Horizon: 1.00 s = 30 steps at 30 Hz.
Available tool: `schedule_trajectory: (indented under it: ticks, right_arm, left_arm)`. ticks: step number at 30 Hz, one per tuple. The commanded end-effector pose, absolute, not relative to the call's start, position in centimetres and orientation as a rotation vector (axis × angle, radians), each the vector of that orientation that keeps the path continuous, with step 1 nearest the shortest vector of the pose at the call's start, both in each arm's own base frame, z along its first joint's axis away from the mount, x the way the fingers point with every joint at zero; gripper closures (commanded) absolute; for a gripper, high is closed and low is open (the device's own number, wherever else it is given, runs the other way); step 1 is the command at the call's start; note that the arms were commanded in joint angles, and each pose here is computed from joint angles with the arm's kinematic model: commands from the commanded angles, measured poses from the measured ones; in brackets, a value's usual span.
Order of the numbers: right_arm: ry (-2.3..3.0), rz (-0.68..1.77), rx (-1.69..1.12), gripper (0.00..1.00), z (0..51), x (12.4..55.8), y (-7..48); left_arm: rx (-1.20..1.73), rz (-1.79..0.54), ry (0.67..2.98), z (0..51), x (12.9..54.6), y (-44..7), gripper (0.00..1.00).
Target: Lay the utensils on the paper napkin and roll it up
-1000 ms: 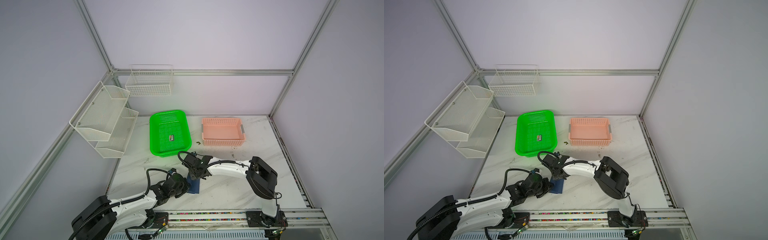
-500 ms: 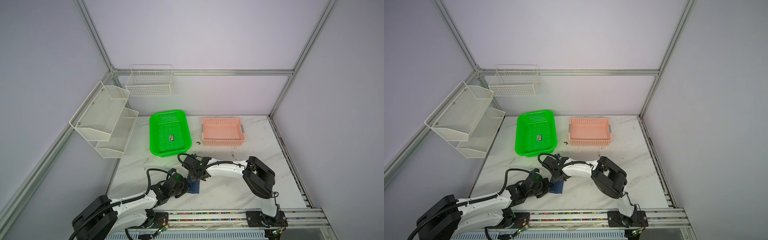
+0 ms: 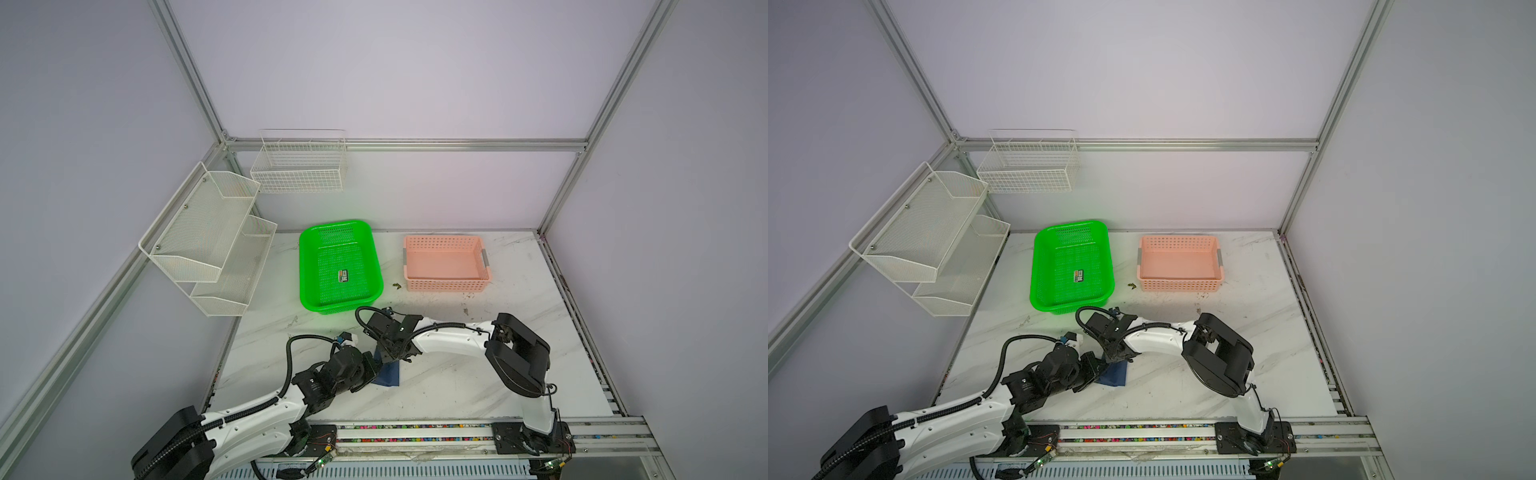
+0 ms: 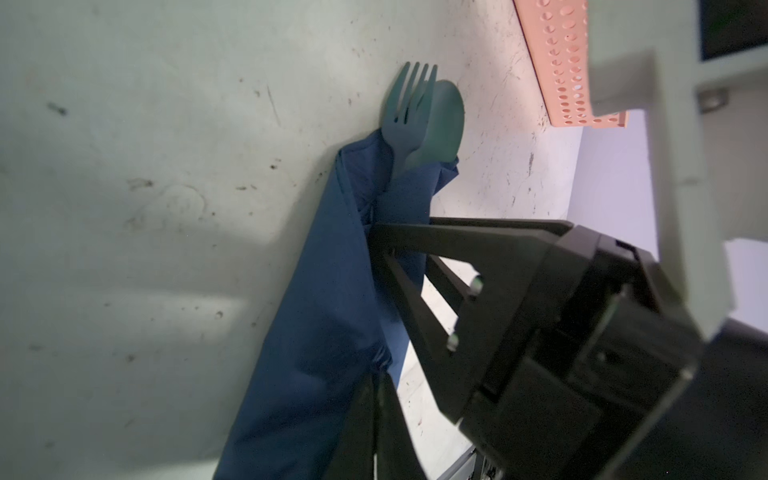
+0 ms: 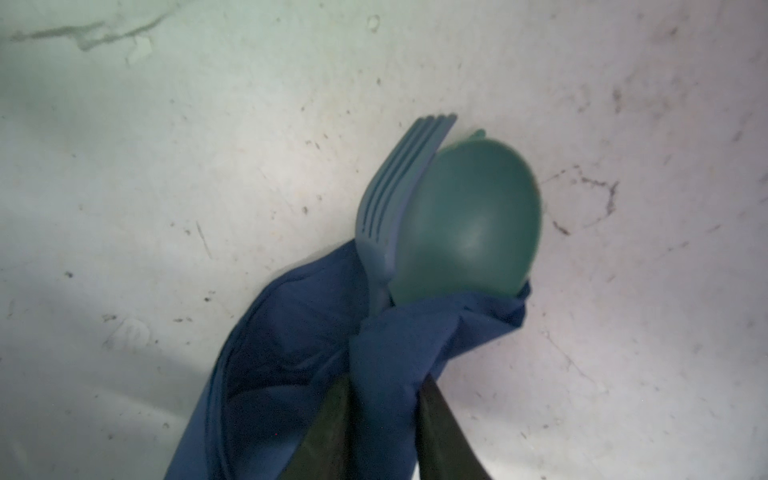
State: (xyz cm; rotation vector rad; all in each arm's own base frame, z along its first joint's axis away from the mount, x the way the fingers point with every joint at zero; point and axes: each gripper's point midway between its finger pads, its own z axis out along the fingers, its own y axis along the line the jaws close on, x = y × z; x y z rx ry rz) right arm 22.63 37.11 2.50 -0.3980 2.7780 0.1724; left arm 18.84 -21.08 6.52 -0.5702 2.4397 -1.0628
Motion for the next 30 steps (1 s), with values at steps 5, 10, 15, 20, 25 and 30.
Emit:
schedule_trajectory:
  ticks: [5, 10, 15, 20, 25, 30]
  right_arm:
    - [2.850, 0.126, -0.410, 0.69, -0.5, 21.0, 35.8]
    - [2.847, 0.145, -0.409, 0.69, -0.3, 21.0, 36.0]
    - [2.846, 0.171, -0.408, 0.68, -0.2, 20.9, 36.2]
    - [2.848, 0.184, -0.409, 0.68, 0.0, 20.8, 36.3]
    - [2.849, 0.196, -0.411, 0.67, 0.1, 20.8, 36.4]
    - [2.851, 0.203, -0.411, 0.67, 0.2, 20.7, 36.5]
  left_arm:
    - [-0.423, -1.278, 2.263, 12.2, 20.0, -24.5, 1.00]
    - [-0.403, -1.333, 2.244, 12.4, 19.8, -25.6, 1.00]
    - [-0.400, -1.348, 2.289, 11.2, 19.3, -26.4, 1.00]
    - [-0.422, -1.321, 2.358, 9.3, 18.7, -26.5, 1.00]
    - [-0.452, -1.276, 2.409, 7.7, 18.4, -26.2, 1.00]
    - [-0.460, -1.187, 2.492, 6.1, 18.1, -25.8, 1.00]
